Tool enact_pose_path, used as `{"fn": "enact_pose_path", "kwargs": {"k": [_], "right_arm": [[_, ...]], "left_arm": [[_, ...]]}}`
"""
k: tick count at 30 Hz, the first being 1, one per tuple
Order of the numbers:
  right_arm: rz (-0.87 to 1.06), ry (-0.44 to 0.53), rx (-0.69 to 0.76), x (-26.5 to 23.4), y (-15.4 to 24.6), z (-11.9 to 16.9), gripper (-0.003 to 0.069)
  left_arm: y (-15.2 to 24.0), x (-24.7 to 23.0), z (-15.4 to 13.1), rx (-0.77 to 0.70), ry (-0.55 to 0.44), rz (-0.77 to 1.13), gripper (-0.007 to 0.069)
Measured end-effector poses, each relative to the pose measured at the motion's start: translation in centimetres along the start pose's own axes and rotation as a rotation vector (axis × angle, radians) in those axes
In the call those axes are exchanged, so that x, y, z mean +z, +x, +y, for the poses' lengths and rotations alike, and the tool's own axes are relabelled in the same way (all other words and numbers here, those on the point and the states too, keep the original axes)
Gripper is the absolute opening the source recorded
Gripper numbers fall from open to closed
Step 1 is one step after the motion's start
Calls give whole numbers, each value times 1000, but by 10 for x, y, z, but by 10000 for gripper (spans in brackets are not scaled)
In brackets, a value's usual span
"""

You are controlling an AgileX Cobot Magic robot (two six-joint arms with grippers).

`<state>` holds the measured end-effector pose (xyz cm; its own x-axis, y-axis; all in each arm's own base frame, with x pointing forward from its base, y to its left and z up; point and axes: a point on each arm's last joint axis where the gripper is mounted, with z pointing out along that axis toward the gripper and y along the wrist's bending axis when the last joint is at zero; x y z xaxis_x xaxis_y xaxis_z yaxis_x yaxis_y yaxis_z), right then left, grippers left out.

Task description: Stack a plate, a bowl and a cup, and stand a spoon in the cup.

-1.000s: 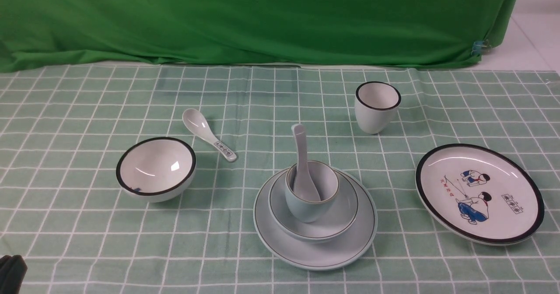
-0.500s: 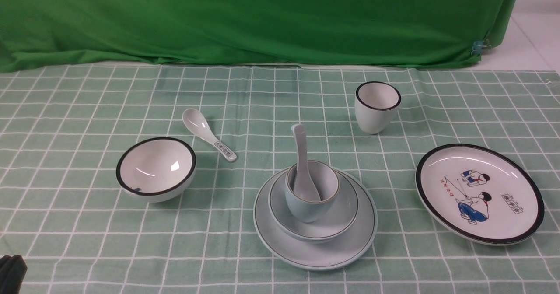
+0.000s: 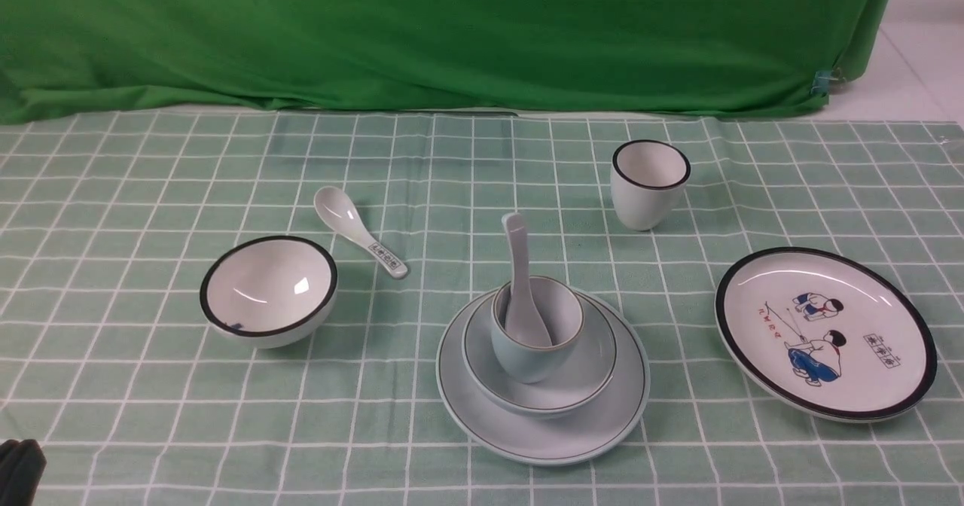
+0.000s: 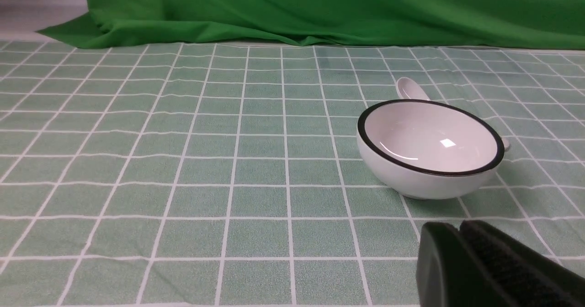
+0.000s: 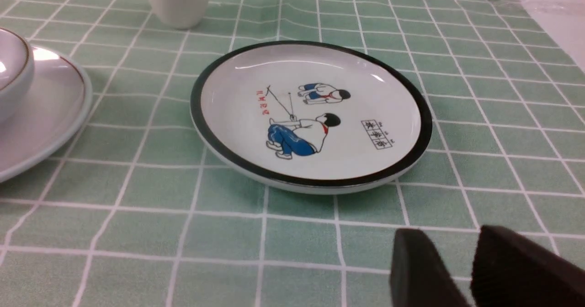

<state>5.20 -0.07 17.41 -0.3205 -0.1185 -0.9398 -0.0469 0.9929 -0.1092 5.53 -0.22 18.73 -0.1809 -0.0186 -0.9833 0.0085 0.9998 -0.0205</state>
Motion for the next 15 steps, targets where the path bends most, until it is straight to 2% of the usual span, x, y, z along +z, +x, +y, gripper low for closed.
{"fn": "enact_pose_path", "kwargs": {"k": [15], "right_arm": [[0, 0, 11, 0, 0, 0, 235]], "left_arm": [[0, 0, 0, 1, 0, 0, 17]]}}
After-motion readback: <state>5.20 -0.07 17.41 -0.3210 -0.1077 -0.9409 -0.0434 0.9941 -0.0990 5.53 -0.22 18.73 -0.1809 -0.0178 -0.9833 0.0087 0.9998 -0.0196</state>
